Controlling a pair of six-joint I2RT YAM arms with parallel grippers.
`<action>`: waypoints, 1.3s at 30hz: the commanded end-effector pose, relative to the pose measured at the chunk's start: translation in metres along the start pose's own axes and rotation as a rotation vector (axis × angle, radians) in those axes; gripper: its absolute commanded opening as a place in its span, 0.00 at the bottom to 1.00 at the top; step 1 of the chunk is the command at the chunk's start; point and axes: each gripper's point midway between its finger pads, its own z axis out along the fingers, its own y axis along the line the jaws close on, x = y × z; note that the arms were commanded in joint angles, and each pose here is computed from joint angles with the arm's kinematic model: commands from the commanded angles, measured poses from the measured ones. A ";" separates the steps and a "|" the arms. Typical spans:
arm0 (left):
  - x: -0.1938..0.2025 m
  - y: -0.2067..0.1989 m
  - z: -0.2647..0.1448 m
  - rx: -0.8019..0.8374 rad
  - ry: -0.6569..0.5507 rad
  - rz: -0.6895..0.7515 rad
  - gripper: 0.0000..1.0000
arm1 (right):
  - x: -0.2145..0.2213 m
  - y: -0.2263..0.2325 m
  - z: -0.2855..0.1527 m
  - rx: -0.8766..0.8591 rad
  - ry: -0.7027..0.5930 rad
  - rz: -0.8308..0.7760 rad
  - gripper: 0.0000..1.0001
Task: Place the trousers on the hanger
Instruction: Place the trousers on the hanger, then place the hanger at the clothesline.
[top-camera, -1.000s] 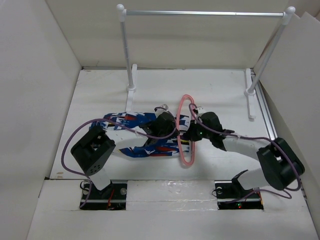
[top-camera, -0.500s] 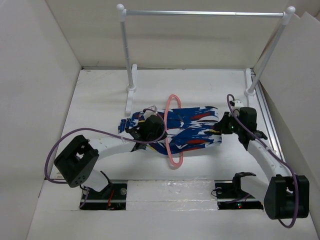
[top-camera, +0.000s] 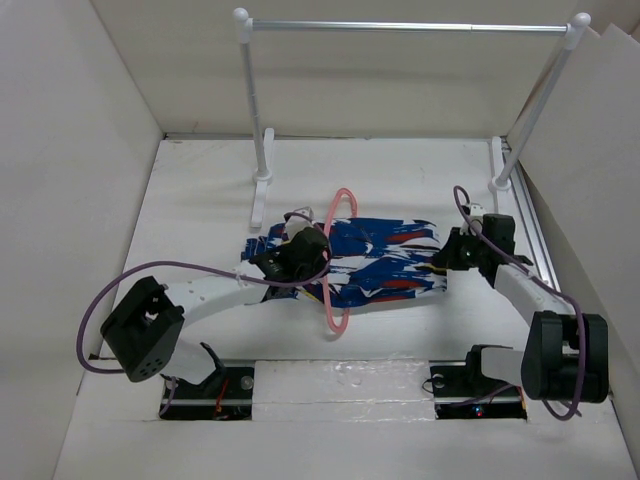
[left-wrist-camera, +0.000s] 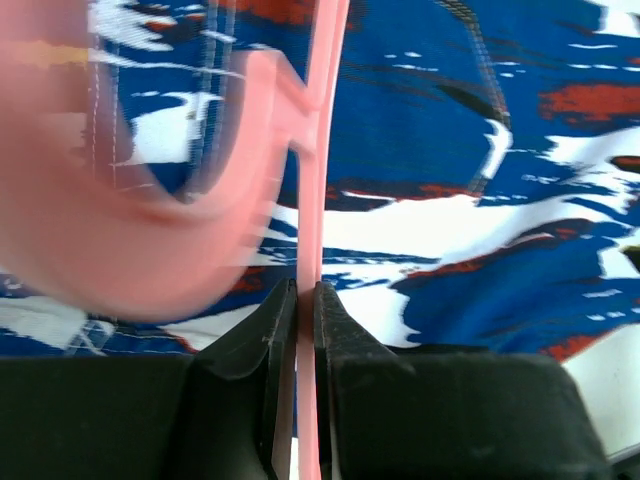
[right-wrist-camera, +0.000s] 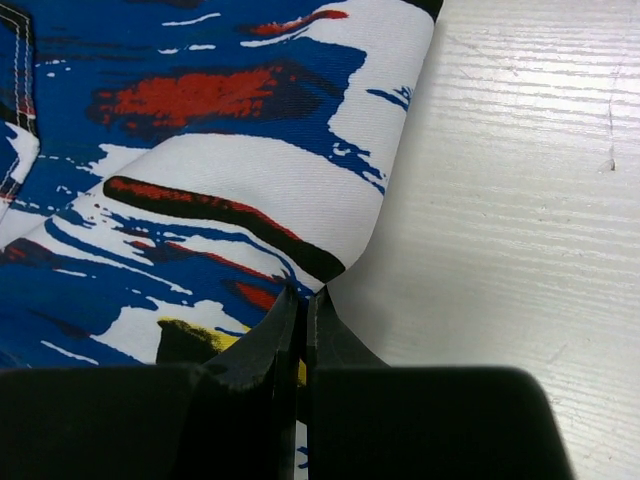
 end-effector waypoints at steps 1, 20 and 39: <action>-0.020 -0.004 -0.013 -0.048 -0.070 0.044 0.00 | -0.027 -0.007 0.003 0.008 -0.088 -0.064 0.00; -0.136 -0.122 -0.094 0.075 -0.373 0.030 0.00 | -0.073 0.070 -0.054 -0.086 -0.086 -0.229 0.71; -0.169 -0.151 -0.132 0.217 -0.447 0.006 0.00 | -0.055 0.349 -0.120 -0.867 -0.187 -0.100 0.84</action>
